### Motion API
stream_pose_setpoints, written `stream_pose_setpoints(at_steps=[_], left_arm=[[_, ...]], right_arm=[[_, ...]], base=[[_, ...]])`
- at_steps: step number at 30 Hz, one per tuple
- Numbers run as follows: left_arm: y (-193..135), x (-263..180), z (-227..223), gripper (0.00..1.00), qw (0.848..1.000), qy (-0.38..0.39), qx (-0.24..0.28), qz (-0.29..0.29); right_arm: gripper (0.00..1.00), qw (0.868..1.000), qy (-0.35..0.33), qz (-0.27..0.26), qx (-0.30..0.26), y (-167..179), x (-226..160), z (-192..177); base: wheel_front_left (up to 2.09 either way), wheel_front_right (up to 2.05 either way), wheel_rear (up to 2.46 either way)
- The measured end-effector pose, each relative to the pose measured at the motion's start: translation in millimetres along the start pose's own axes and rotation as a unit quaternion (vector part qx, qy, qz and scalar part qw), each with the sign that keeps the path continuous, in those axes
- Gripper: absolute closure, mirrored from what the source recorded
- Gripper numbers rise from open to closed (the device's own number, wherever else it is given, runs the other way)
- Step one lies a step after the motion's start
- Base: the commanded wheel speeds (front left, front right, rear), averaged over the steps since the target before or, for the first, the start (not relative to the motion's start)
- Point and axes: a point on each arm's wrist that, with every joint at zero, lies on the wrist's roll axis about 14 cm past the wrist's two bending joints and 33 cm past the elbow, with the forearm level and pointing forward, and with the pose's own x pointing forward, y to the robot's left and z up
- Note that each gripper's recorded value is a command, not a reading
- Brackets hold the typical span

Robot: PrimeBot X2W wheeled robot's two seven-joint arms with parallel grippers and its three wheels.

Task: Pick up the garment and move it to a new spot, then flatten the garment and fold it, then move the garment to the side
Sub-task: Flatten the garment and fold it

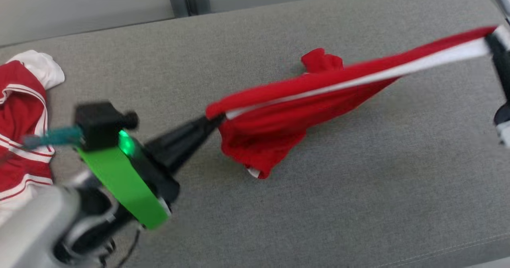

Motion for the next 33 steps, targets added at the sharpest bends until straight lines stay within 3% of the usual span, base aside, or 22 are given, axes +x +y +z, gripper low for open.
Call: stream_pose_setpoints(at_steps=[5, 11, 14, 19, 22, 25, 28, 33], left_arm=[[38.2, 28.3, 102.9, 1.0, 0.998, -0.026, 0.052, -0.001], [131.5, 87.4, 198.6, 1.0, 0.988, -0.1, 0.071, 0.09], [184.3, 108.2, 212.2, 1.0, 0.975, -0.144, 0.086, 0.146], [237.3, 122.7, 216.8, 1.0, 0.949, -0.22, 0.151, 0.17], [276.7, 129.2, 172.3, 1.0, 0.95, -0.221, 0.123, 0.185], [309.7, 132.3, 80.4, 1.0, 0.964, -0.158, 0.065, 0.205], [302.4, 126.3, 4.0, 1.0, 0.977, -0.094, 0.006, 0.192], [255.6, 91.5, -80.0, 1.0, 0.987, -0.021, -0.045, 0.154]], right_arm=[[1.0, 0.997, -0.065, 0.038, -0.007, 21.1, 74.1, 69.1], [1.0, 0.993, -0.117, 0.006, -0.007, 29.9, 197.2, 105.3], [1.0, 0.991, -0.136, -0.01, -0.014, 32.4, 244.1, 91.8], [1.0, 0.984, -0.18, -0.002, 0.009, 34.3, 293.6, 64.8], [1.0, 0.988, -0.148, -0.003, 0.031, 22.8, 309.7, 5.6], [1.0, 0.994, -0.081, -0.029, 0.07, -6.7, 298.7, -83.5], [1.0, 0.993, -0.03, -0.061, 0.098, -29.9, 260.9, -147.3], [1.0, 0.987, 0.006, -0.116, 0.116, -65.7, 174.2, -188.7]], base=[[0.0, 0.0, 0.0], [0.0, 0.0, 0.0], [0.0, 0.0, 0.0], [0.0, 0.0, 0.0], [0.0, 0.0, 0.0], [0.0, 0.0, 0.0], [0.0, 0.0, 0.0], [0.0, 0.0, 0.0]])
